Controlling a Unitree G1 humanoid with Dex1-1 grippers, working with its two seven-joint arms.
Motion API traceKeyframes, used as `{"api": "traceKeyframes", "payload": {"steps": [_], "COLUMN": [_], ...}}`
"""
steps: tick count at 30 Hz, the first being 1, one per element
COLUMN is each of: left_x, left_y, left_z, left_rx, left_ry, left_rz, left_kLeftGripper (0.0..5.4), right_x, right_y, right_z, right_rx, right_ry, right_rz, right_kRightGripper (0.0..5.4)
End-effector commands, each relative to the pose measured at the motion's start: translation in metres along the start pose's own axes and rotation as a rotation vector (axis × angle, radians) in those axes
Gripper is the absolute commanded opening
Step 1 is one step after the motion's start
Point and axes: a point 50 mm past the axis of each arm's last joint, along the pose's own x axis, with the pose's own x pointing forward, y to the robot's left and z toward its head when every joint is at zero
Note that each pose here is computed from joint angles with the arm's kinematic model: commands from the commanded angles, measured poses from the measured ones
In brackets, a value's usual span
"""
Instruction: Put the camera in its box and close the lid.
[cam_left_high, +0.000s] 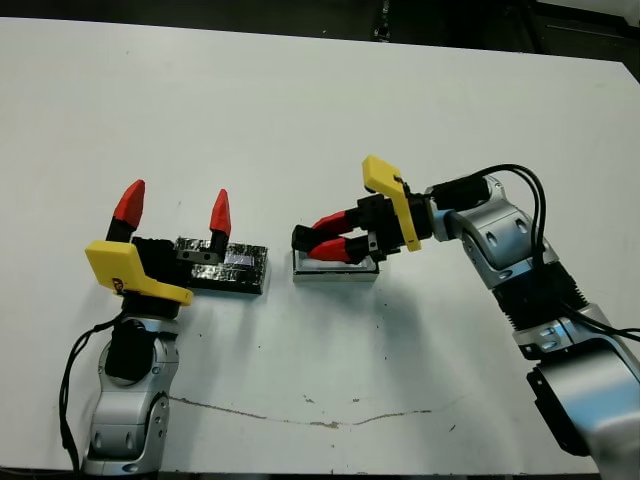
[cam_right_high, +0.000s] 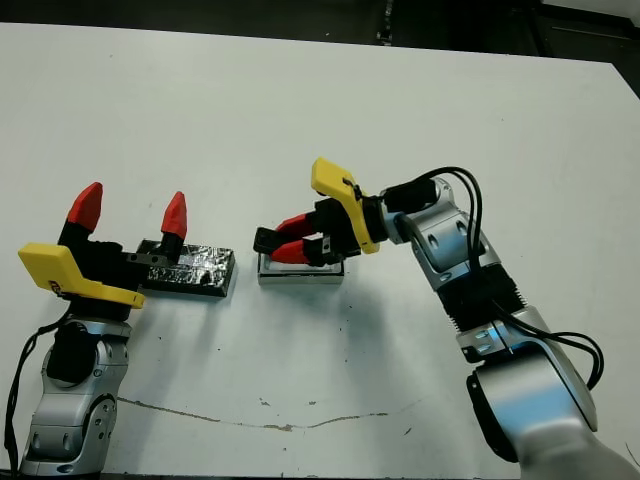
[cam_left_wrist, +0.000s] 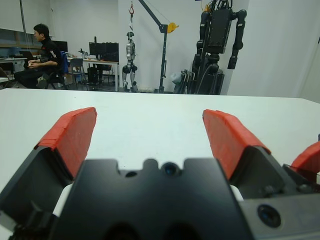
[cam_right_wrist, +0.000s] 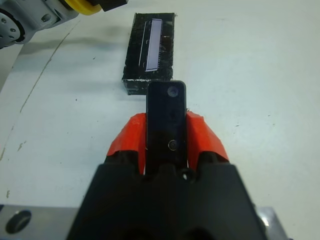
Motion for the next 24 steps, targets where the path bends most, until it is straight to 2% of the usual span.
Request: {"api": "traceKeyframes", "payload": {"steps": [1,3,9,24], "left_x": [-0.003,-0.003,-0.003,-0.004], "left_y": [0.001,0.001,0.001,0.000], "left_z": [-0.003,-0.003,-0.003,-0.004], "left_rx": [0.008,-0.012,0.000,0.006], "left_ry": [0.021,0.022,0.020,0.021], "left_rz": [0.004,0.005,0.001,0.003], "left_kLeftGripper": [5.40,5.40,5.40,5.40], "right_x": [-0.002,-0.002,-0.005,-0.015], "right_y": [0.002,0.002,0.003,0.001], "right_z": [-0.011,-0.013,-0.019,-0.025], "right_rx": [0.027,0.037,0.073,0.071], "right_ry": [0.022,0.025,0.071,0.150], "right_rz": [-0.001,0.000,-0.021,-0.048], "right_kRightGripper": [1.67,1.67,1.67,1.67]}}
